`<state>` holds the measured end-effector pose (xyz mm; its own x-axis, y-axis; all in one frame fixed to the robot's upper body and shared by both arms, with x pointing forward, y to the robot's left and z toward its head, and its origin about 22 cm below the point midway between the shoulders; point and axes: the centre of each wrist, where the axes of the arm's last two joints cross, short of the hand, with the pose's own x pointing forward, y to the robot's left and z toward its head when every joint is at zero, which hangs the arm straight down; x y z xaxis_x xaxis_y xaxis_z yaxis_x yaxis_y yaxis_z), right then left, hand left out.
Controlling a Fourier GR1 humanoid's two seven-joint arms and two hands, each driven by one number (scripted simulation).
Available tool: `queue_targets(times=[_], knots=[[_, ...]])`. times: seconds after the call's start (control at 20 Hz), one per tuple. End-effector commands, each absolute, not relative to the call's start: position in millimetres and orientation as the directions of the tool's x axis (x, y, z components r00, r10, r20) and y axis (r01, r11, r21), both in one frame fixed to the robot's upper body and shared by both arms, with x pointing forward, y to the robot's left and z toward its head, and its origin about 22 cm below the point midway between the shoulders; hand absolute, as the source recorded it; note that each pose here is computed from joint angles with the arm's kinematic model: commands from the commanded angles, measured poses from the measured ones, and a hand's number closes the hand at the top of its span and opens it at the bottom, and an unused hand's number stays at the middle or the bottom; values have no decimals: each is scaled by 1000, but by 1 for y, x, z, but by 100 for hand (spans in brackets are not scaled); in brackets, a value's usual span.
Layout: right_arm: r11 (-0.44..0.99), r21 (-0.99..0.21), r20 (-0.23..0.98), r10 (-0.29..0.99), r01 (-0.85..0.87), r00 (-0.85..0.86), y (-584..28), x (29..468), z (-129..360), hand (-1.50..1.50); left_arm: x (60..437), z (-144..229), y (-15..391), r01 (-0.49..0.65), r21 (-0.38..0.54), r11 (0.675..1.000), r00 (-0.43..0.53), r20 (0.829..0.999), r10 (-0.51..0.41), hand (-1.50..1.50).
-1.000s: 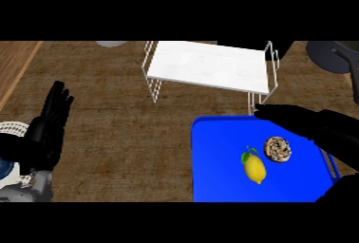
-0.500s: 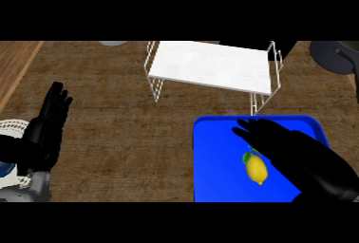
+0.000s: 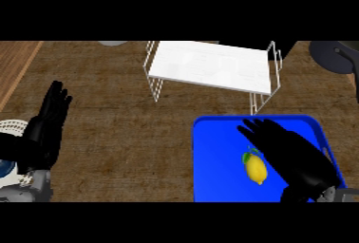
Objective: Pick the lemon from the tray and place it in the tiered shelf
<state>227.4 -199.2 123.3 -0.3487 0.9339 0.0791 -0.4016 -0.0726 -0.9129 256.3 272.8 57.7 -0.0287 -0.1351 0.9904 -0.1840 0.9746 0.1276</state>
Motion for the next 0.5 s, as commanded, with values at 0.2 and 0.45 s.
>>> queue_targets(times=[0.2, 0.45], knots=[[-82, -906, 77, 933, -415, -351, -212, 240, 86, -150, 250, 58, 254, -176, 137, 975, -16, 990, -142, 0], [-87, -903, 68, 938, -421, -339, -202, 246, 61, -150, 259, 41, 265, -185, 131, 974, -27, 990, -139, 0]])
